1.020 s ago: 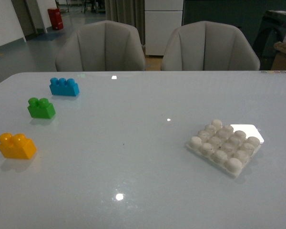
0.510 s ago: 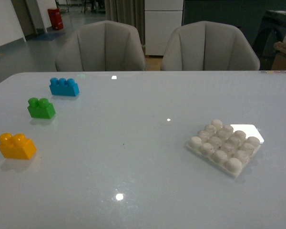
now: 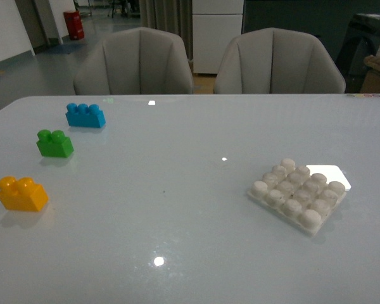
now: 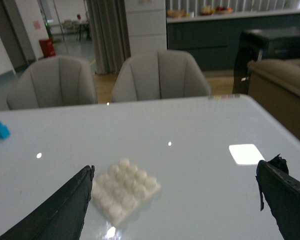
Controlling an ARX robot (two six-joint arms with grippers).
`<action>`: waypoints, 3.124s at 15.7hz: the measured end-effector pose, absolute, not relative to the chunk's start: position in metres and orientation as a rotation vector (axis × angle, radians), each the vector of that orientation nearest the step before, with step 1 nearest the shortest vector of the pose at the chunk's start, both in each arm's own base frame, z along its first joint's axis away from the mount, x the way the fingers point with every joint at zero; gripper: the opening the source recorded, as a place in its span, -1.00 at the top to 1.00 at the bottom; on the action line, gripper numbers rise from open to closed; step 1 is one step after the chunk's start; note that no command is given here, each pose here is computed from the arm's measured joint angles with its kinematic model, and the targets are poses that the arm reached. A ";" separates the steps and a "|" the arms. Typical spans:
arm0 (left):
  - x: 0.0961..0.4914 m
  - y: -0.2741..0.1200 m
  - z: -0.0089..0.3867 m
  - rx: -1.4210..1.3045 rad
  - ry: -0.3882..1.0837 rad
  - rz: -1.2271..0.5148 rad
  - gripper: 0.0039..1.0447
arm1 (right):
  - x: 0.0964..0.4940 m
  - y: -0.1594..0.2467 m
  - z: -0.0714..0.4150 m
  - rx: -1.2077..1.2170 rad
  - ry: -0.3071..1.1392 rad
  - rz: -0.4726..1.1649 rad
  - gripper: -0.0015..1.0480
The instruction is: Insert yellow block into base center
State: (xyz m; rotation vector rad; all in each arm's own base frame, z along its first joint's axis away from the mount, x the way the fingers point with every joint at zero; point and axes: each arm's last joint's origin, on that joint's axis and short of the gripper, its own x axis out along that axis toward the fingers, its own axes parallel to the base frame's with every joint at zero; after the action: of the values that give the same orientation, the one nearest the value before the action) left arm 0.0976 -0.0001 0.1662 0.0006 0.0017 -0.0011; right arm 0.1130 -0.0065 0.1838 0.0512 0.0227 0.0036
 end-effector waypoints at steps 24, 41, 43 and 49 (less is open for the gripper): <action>0.098 0.000 0.166 0.000 0.002 -0.001 -0.88 | 0.420 0.023 0.070 0.200 0.914 0.057 -0.88; 0.098 0.000 0.166 0.001 0.002 -0.001 -0.88 | 0.442 0.095 0.060 0.159 0.917 0.195 -0.88; 0.098 0.000 0.166 0.001 0.002 -0.001 -0.88 | 0.449 0.108 0.060 0.149 0.910 0.219 -0.88; 0.098 0.000 0.166 0.000 0.002 -0.001 -0.88 | 0.443 0.166 0.060 0.131 0.917 0.356 -0.88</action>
State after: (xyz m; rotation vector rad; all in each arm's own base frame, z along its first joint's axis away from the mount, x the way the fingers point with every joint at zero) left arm 0.0976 -0.0001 0.1662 0.0002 0.0017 -0.0008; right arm 0.4429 0.1657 0.0596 0.1311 0.9172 0.3557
